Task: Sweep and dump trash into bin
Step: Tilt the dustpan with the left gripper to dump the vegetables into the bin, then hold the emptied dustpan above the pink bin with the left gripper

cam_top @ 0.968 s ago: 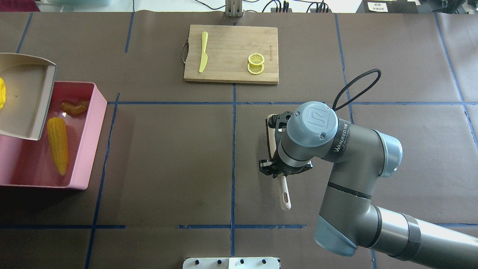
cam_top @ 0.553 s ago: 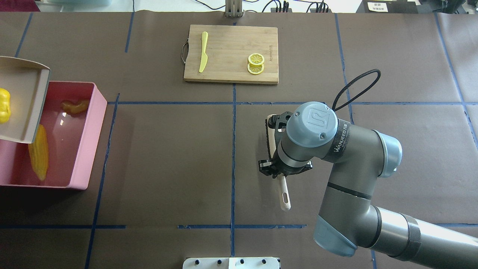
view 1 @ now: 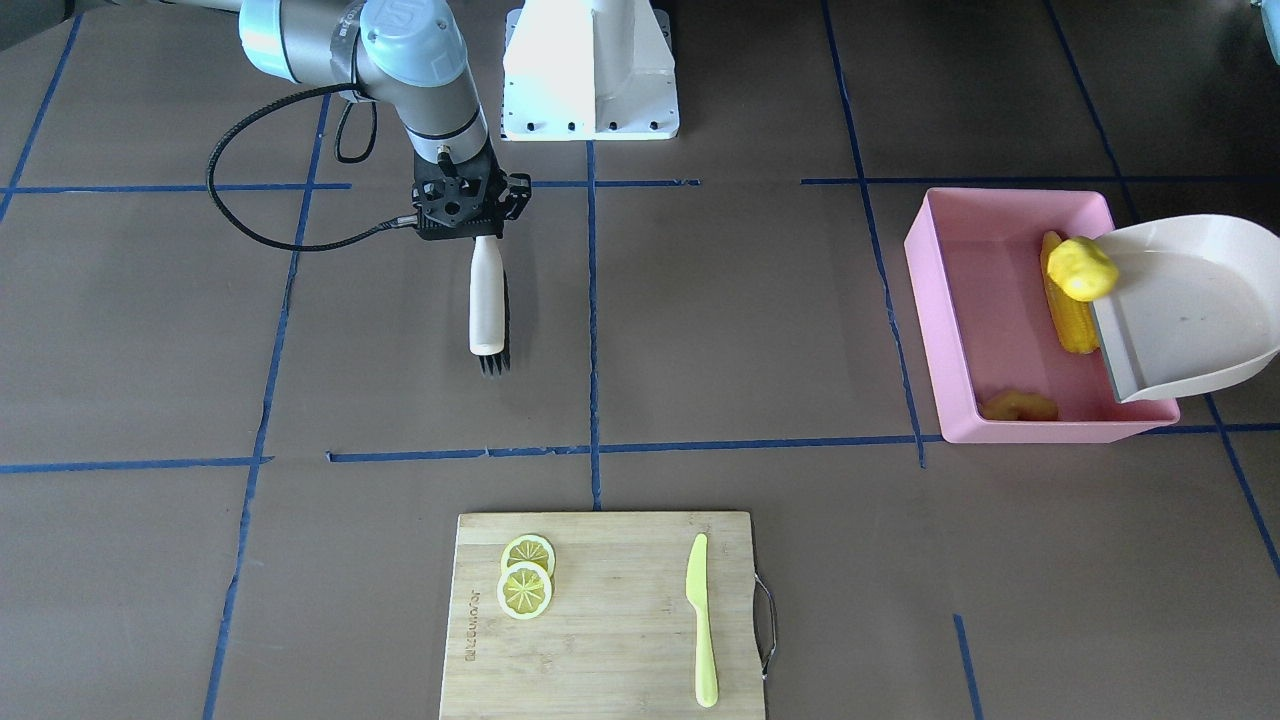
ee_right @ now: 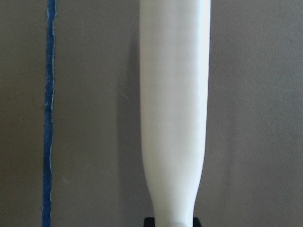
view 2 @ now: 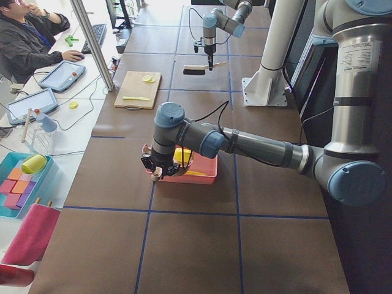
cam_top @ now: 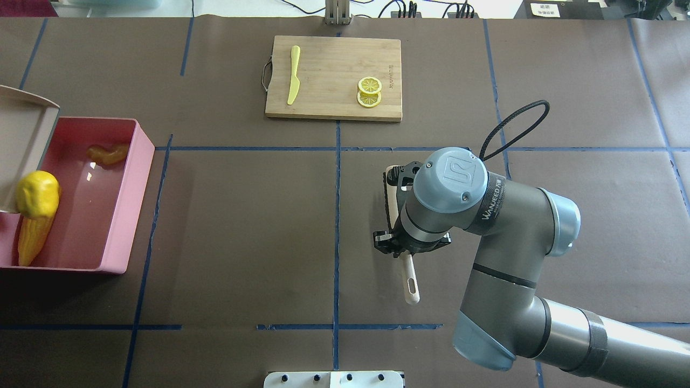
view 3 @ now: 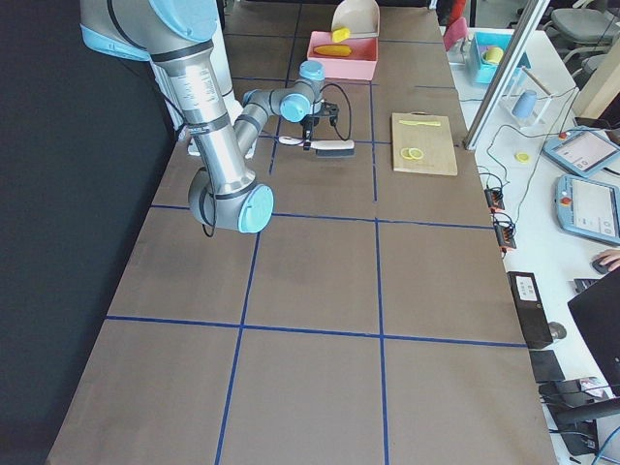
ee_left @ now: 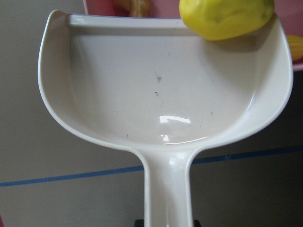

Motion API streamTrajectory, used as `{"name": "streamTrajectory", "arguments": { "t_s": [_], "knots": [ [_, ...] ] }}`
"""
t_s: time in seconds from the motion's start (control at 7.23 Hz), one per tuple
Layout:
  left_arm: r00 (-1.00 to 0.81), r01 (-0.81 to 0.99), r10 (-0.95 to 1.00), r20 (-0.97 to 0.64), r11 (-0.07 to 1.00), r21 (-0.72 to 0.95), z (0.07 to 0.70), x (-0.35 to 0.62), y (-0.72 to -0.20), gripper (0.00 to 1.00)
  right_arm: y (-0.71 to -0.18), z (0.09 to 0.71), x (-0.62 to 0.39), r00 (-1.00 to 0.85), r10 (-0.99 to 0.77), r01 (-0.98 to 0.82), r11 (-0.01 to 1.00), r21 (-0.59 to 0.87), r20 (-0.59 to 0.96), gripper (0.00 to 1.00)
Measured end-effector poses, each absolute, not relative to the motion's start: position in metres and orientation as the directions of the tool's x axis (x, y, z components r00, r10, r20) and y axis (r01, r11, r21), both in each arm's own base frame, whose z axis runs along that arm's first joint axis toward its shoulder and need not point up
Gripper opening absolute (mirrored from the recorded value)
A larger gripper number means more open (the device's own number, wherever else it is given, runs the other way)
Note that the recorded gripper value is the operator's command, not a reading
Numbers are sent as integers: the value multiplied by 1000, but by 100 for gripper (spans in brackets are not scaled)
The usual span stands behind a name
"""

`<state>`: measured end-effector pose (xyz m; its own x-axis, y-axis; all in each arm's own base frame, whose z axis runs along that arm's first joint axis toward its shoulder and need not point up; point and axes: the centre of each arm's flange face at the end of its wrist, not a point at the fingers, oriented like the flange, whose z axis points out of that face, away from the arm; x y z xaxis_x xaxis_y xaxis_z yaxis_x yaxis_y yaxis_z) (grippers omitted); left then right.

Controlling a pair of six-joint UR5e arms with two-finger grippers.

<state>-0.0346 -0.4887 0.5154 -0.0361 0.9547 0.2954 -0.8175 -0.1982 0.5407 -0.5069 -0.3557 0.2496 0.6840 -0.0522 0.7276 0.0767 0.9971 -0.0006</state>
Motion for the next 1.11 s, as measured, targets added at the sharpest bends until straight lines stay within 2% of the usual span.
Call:
{"name": "streamTrajectory", "arguments": {
  "t_s": [0.55, 1.11],
  "knots": [
    [-55, -842, 965, 256, -183, 508, 504, -38, -487, 0, -355, 250, -508, 685, -53, 79, 997, -1, 727, 0],
    [116, -721, 987, 112, 6, 693, 482, -23, -497, 0, -355, 250, -507, 685, -53, 77, 997, 0, 727, 0]
  ]
}}
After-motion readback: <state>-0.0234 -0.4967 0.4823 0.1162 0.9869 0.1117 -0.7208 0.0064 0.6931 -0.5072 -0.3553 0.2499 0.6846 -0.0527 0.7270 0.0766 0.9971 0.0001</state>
